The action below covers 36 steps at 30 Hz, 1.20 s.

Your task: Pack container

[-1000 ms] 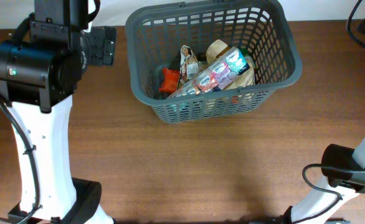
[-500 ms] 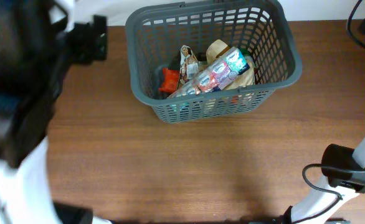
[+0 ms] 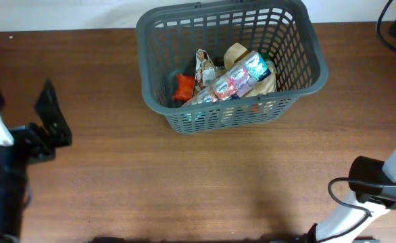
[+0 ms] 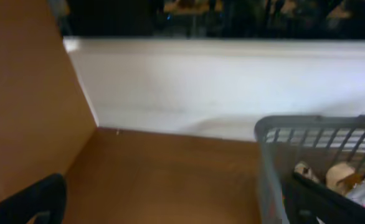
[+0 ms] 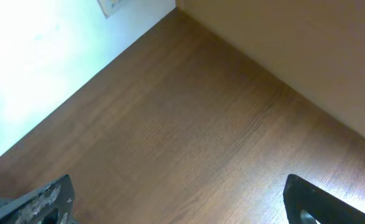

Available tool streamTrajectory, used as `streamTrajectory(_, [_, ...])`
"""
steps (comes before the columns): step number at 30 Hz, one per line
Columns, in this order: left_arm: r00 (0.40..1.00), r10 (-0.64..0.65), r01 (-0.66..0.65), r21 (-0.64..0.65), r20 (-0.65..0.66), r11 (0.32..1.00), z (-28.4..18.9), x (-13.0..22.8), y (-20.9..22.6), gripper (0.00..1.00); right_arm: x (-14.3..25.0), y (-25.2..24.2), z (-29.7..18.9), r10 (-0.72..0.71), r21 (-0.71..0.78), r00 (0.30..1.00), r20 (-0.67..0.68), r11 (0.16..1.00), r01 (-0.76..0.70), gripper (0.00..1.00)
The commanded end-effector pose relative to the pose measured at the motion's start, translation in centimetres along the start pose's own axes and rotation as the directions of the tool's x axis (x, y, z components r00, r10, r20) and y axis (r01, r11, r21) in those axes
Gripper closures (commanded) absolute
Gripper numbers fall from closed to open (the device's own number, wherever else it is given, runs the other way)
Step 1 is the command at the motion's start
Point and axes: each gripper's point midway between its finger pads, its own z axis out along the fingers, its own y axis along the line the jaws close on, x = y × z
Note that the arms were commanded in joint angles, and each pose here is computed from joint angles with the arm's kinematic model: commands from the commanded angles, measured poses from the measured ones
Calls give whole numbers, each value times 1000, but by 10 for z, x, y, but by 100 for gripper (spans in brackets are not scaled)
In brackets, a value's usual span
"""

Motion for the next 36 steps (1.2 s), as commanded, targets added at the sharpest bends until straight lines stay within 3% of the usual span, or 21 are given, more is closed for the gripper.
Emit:
streamTrajectory(1, [998, -50, 50, -19, -25, 999, 2, 36, 5, 1, -1, -1, 0, 15, 3, 1000, 6, 1000, -15, 1])
streamTrajectory(16, [960, -275, 272, -54, -47, 961, 39, 177, 6, 1, -1, -1, 0, 15, 3, 1000, 6, 1000, -15, 1])
streamTrajectory(27, [959, -281, 282, 29, -38, 959, 72, 267, -12, 1, -1, -1, 0, 15, 3, 1000, 6, 1000, -15, 1])
streamTrajectory(36, [958, -284, 285, 68, -31, 956, 86, 317, -20, 1, -1, -1, 0, 15, 3, 1000, 6, 1000, -15, 1])
